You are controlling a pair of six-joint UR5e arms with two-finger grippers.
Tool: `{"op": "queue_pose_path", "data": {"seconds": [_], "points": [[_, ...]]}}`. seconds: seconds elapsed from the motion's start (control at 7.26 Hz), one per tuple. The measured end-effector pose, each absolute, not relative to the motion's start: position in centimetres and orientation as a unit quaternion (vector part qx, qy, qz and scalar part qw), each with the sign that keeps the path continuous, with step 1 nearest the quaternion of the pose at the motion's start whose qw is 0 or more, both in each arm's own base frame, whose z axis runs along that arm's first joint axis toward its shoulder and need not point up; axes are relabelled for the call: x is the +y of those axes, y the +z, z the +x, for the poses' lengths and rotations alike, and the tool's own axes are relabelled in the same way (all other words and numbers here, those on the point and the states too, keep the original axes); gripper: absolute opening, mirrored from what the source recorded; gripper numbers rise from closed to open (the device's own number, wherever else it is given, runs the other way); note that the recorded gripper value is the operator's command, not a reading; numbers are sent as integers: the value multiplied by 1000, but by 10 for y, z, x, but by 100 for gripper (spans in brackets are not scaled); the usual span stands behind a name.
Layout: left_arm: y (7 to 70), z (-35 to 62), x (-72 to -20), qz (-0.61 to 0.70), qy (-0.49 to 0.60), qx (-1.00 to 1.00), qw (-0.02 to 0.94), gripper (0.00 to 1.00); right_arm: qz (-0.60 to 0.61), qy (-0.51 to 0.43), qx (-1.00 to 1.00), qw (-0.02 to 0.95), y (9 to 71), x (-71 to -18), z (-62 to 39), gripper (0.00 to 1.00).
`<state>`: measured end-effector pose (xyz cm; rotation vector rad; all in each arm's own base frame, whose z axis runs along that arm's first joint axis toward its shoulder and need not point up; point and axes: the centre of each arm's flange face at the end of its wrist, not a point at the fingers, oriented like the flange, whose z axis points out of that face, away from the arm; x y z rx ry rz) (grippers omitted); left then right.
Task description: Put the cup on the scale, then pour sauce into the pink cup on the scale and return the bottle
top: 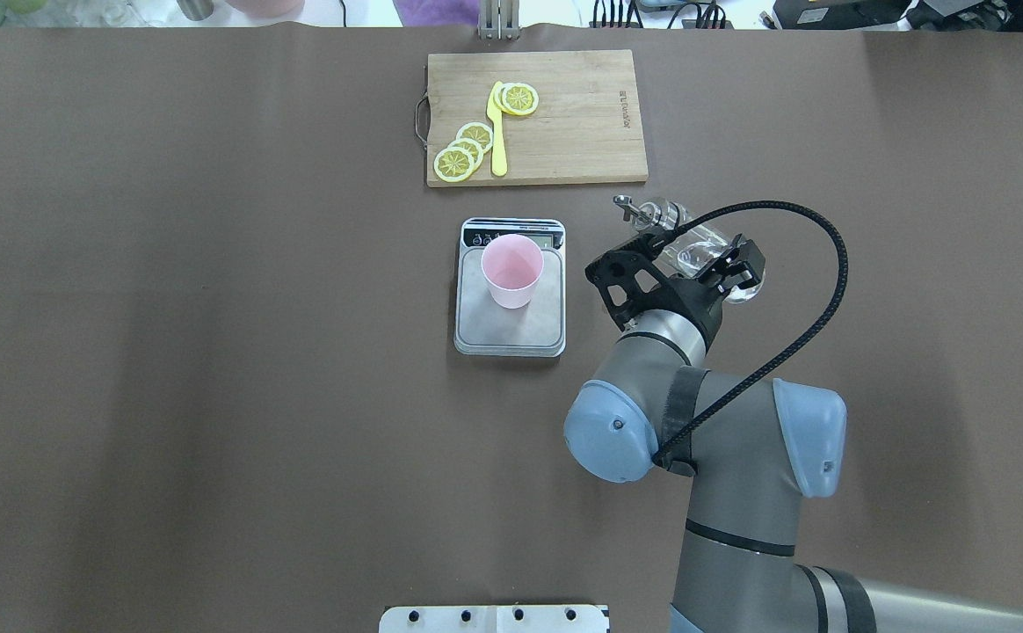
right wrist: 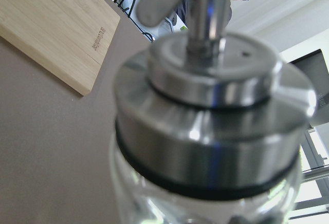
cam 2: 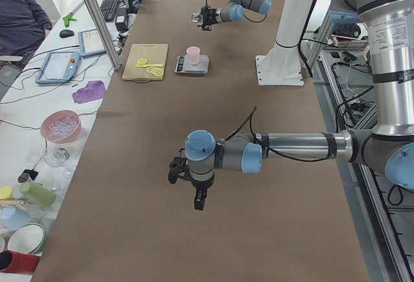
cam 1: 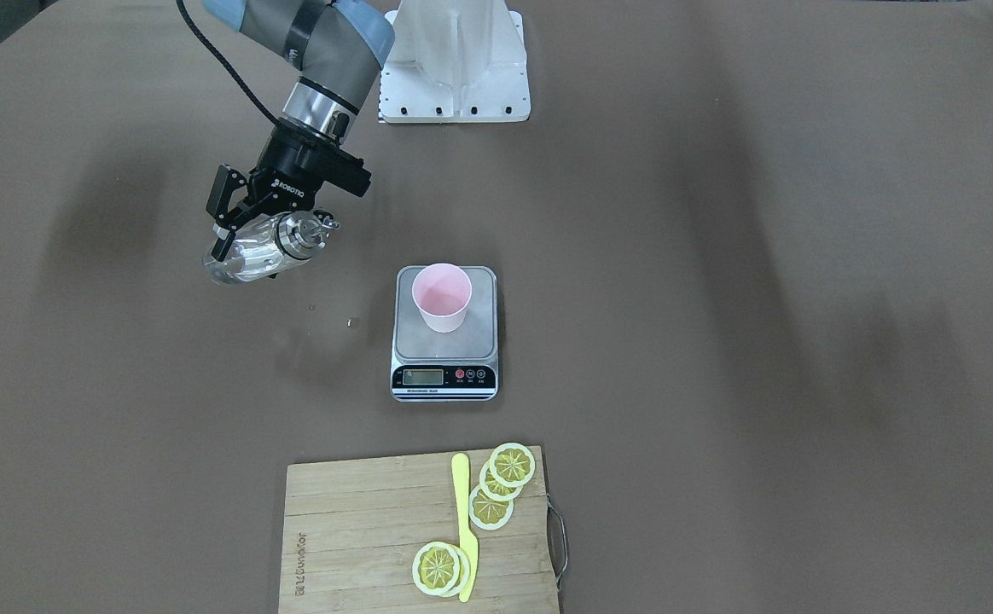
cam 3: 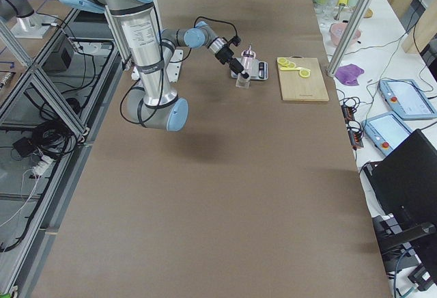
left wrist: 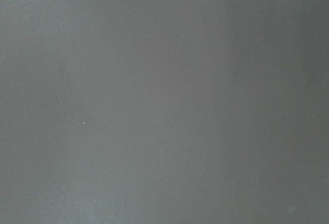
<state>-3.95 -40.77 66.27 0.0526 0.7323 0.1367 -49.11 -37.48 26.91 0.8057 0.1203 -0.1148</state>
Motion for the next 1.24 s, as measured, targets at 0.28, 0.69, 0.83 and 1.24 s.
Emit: {"op": "queue_pose_path", "data": {"seconds": [0.28, 0.69, 0.83, 1.24], "points": [[664, -40, -407, 25, 66, 358, 931, 98, 381, -79, 100, 916, 265, -378, -506, 0], [667, -40, -407, 21, 66, 358, 931, 98, 370, -111, 160, 908, 262, -385, -526, 0], [669, -40, -407, 20, 65, 358, 931, 98, 367, -119, 178, 905, 259, -387, -533, 0], [679, -40, -405, 11, 61, 358, 932, 98, 360, -135, 213, 898, 251, -392, -546, 0]]}}
